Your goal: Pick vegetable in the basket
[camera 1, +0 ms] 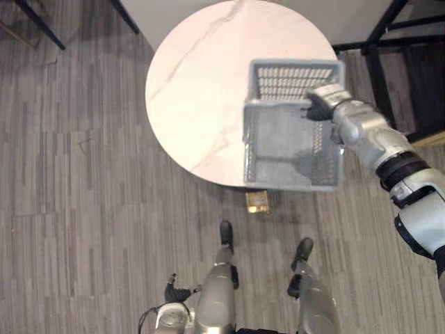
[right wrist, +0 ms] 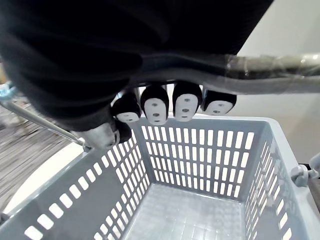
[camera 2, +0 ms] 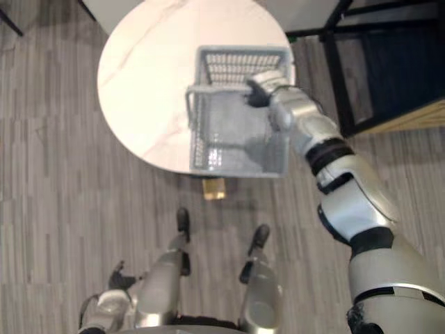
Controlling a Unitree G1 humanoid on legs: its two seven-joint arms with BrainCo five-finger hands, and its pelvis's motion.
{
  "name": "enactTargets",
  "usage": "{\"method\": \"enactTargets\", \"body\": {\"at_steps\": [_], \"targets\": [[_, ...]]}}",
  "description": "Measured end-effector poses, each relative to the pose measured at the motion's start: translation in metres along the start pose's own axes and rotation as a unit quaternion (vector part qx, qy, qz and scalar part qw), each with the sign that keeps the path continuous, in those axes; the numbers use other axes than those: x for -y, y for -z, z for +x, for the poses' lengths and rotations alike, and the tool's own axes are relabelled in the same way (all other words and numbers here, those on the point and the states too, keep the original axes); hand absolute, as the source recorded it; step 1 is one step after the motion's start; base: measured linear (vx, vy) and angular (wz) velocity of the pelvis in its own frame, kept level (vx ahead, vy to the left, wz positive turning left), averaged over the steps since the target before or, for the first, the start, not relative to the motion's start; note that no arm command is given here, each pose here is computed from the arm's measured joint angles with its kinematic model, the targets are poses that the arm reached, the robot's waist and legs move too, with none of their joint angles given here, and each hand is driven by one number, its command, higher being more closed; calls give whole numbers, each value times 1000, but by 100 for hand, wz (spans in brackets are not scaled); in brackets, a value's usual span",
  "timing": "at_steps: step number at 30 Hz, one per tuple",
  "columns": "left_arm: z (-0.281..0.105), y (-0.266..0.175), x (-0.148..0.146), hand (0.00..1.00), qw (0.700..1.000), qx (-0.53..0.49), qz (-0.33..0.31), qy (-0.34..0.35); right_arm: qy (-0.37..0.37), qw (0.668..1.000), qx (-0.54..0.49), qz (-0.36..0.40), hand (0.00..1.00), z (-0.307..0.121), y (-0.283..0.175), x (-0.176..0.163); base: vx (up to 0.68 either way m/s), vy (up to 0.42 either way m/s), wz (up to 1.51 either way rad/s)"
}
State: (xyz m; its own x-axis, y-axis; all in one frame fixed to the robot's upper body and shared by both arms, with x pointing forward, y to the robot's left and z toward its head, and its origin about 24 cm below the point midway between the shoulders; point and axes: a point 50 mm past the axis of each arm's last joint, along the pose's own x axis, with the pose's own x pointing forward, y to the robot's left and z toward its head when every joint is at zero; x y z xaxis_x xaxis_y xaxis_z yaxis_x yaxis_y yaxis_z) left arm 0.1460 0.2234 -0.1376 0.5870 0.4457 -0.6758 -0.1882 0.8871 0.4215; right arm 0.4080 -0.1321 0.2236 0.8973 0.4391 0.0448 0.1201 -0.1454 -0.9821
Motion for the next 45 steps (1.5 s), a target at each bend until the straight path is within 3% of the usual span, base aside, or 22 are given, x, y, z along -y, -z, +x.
{"method": "enactTargets", "body": {"at_steps": [3, 7, 18, 29, 35, 41, 45], "targets": [[1, 1, -4, 0, 1000, -7, -8, -10, -61, 994, 86, -22, 100, -6, -34, -31, 31, -30, -7], [2, 4, -10, 0, 999, -16, -17, -30, -75, 984, 161, -11, 100, -16, -64, -44, 33, -21, -13], [-5, 32, -20, 0, 997, -62, 9, -43, -103, 967, 229, 47, 100, -77, -71, -70, 0, -13, -17], [-18, 62, -21, 0, 992, -113, 19, -45, -153, 960, 174, 158, 100, -148, -51, -119, 29, -10, -15], [-28, 86, -29, 0, 987, -155, 0, -36, -128, 961, 109, 221, 100, -192, -43, -131, 35, 13, -11], [-26, 89, -43, 0, 987, -158, 35, -18, -115, 964, 103, 215, 100, -210, -50, -132, -11, 49, -89], [-16, 67, -30, 0, 991, -122, 54, 13, -117, 969, 97, 195, 100, -208, -49, -135, 39, 128, -148]]}}
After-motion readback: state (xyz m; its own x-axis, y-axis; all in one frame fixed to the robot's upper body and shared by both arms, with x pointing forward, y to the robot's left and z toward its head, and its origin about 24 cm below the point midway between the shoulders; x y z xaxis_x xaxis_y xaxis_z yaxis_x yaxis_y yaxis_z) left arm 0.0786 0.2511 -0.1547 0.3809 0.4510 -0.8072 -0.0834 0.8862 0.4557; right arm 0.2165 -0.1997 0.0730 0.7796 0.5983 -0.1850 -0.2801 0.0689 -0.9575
